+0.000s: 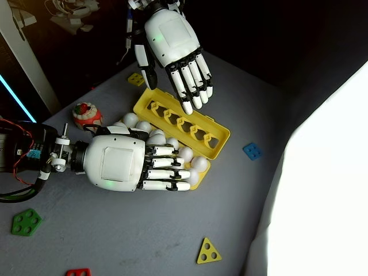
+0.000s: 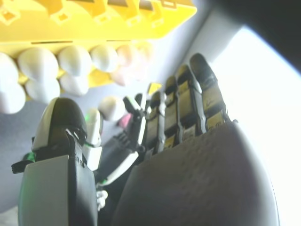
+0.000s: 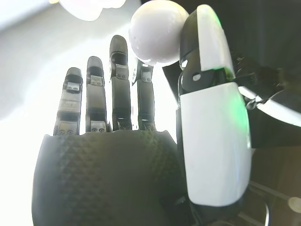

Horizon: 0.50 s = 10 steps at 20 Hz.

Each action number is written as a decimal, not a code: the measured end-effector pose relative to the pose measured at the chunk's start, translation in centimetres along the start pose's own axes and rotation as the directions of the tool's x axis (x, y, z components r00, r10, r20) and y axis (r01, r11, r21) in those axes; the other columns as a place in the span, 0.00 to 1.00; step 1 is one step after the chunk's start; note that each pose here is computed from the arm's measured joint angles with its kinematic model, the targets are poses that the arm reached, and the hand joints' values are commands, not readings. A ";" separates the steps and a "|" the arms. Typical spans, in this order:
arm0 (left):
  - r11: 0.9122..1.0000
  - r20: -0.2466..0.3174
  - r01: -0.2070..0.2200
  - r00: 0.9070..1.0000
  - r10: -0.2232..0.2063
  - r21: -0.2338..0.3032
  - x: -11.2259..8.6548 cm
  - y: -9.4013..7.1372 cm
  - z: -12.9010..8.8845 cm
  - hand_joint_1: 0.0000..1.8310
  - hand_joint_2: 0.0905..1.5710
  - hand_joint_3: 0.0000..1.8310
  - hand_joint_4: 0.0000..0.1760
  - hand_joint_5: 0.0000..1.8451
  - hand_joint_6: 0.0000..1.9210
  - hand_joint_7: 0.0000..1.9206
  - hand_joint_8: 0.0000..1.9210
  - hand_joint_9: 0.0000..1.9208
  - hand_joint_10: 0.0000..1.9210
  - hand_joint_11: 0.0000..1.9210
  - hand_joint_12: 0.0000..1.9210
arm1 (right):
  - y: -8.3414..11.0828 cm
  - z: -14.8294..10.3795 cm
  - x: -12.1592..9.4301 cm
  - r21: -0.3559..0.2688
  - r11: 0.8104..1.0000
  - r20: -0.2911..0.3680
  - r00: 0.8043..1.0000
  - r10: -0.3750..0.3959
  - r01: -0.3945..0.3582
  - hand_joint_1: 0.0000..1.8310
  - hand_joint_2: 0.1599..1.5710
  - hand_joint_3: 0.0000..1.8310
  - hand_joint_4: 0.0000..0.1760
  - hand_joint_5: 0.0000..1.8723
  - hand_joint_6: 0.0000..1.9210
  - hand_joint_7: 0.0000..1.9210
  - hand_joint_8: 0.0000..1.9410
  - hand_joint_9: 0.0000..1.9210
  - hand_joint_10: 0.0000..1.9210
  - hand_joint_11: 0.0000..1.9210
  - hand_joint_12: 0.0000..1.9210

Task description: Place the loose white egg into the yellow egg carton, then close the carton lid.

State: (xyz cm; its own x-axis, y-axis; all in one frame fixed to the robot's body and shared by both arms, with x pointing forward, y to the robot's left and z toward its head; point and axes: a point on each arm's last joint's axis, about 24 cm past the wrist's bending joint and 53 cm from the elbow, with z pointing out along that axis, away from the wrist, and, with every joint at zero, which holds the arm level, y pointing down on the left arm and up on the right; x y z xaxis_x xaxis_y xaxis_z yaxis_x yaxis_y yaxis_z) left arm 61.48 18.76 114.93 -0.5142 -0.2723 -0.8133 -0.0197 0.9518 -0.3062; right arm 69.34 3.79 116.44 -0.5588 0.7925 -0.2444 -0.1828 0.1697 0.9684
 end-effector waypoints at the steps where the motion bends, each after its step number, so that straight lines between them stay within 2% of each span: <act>1: 1.000 0.008 -0.001 1.000 0.001 -0.004 -0.3 0.0 0.0 0.41 0.72 0.00 0.30 0.06 0.00 0.08 0.00 0.10 0.00 0.00 0.31 | -0.1 0.2 0.1 -0.001 1.000 0.001 1.000 0.023 -0.023 0.63 0.67 0.00 0.00 0.54 0.50 0.31 0.01 0.12 0.02 0.00 0.00; 5: 1.000 0.023 0.003 1.000 -0.002 -0.027 -0.9 0.6 0.2 0.41 0.72 0.00 0.29 0.06 0.00 0.07 0.00 0.08 0.00 0.00 0.31 | -0.4 0.8 -0.3 -0.002 0.999 0.017 0.999 0.048 -0.048 0.63 0.67 0.00 0.00 0.54 0.49 0.30 0.00 0.11 0.02 0.00 0.00; 8: 1.000 0.045 0.021 0.999 -0.020 -0.021 -2.1 0.6 0.5 0.41 0.72 0.00 0.26 0.07 0.00 0.08 0.00 0.09 0.00 0.00 0.30 | -0.6 1.3 -0.2 -0.003 0.999 0.021 0.999 0.048 -0.048 0.63 0.67 0.00 0.00 0.54 0.50 0.30 0.00 0.11 0.01 0.00 0.00; 10: 0.999 0.048 0.023 0.999 -0.022 -0.026 -2.3 0.6 1.0 0.42 0.72 0.00 0.29 0.07 0.00 0.09 0.00 0.10 0.00 0.00 0.31 | -1.1 1.5 0.3 0.003 0.999 0.016 0.999 0.049 -0.049 0.63 0.67 0.00 0.00 0.54 0.50 0.29 0.00 0.10 0.01 0.00 0.00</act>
State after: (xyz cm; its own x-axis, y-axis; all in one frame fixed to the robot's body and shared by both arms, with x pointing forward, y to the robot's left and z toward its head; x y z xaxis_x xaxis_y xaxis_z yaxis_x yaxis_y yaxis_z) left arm 63.56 19.79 116.11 -0.4724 -0.2997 -0.8289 -0.0543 0.9485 -0.3121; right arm 70.59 4.69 115.35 -0.5537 0.8094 -0.1958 -0.1530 0.1322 0.9793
